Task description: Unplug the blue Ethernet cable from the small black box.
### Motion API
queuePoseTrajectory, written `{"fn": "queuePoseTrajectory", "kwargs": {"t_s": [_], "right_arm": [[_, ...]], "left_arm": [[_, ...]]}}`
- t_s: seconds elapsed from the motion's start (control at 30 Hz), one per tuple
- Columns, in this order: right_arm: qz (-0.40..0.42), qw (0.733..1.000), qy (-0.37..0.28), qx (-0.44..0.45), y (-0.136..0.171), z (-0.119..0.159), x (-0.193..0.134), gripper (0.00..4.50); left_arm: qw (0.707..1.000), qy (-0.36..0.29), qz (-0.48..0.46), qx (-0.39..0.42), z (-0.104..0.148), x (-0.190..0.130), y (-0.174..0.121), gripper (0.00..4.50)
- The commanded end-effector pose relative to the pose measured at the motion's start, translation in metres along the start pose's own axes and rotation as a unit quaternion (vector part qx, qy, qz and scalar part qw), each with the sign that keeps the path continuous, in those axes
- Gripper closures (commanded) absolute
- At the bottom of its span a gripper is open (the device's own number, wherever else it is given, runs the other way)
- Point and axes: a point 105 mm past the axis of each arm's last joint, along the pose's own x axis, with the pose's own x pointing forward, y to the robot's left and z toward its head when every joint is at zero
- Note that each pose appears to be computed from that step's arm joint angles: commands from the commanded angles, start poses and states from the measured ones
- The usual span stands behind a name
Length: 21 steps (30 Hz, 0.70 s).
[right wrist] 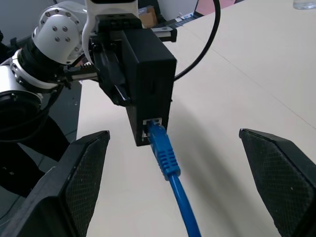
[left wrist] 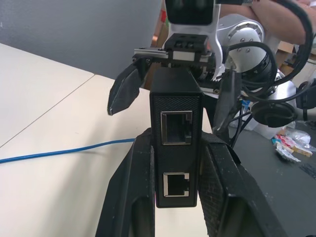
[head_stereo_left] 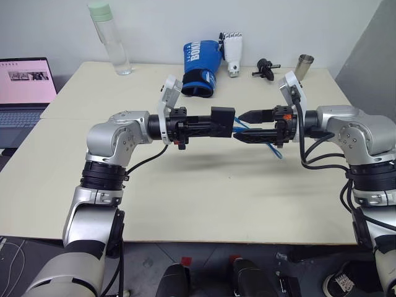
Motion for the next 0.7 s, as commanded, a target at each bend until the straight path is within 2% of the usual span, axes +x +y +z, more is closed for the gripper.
{"fn": "queuePoseTrajectory", "kwargs": {"t_s": [0.03, 0.63, 0.7], "right_arm": [[0.000, 1.000, -0.005, -0.022, 0.0003, 0.0081, -0.0034, 0.22], [0.022, 1.000, -0.003, -0.016, 0.0042, 0.0070, -0.0004, 4.16], [0.022, 1.000, -0.002, -0.016, 0.0044, 0.0068, -0.0009, 4.47]], "left_arm": [[0.999, -0.016, -0.013, 0.030, 0.0186, 0.0017, -0.0064, 3.70], [0.999, -0.017, -0.020, 0.032, 0.0172, 0.0042, -0.0092, 3.70], [0.999, -0.016, -0.019, 0.033, 0.0168, 0.0042, -0.0094, 3.70]]}}
